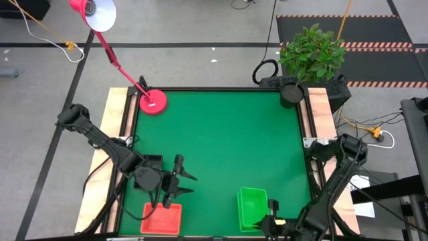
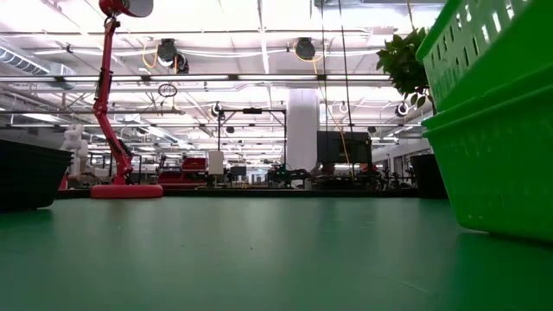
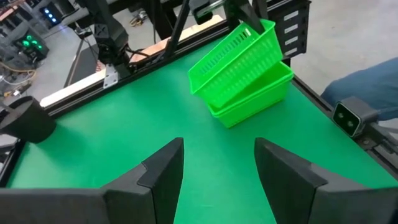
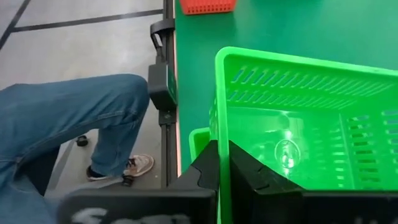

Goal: Stack baskets by color
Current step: Stack the top green bin on the bottom green bin, then return to Home Position

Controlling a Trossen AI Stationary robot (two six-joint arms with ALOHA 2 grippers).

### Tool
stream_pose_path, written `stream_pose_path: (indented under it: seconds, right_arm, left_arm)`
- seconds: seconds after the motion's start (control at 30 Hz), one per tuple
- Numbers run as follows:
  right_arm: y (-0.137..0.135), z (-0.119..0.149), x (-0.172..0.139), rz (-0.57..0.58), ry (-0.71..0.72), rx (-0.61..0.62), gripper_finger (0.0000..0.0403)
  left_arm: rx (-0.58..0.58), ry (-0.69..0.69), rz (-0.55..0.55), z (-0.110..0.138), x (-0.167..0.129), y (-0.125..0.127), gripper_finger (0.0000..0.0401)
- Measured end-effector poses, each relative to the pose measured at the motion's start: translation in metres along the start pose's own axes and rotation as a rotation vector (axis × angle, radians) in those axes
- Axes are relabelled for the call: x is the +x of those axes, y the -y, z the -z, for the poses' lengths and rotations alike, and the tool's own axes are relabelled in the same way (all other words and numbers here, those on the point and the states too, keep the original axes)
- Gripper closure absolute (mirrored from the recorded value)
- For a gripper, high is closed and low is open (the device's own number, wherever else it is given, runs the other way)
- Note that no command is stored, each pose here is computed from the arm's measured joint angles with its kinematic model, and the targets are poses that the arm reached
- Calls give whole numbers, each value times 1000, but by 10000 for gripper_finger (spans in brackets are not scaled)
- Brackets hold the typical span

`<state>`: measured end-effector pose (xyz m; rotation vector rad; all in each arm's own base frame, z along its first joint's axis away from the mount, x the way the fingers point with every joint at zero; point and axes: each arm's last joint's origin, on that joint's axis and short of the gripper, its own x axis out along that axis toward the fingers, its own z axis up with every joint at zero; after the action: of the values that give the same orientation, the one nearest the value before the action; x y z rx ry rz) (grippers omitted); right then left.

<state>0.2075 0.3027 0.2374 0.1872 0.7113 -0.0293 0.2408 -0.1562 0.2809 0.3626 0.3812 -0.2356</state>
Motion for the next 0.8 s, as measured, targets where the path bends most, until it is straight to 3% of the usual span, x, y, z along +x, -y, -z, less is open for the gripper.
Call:
stream_pose_path:
  seconds: [0.33,0.8]
  right_arm:
    - [2,7,20,15,-84,-7,387]
    - [3,0,20,-16,-87,32,275]
  left_arm:
    - [-11,-10,4,1,0,1,203]
    - [-13,-11,4,1,0,1,203]
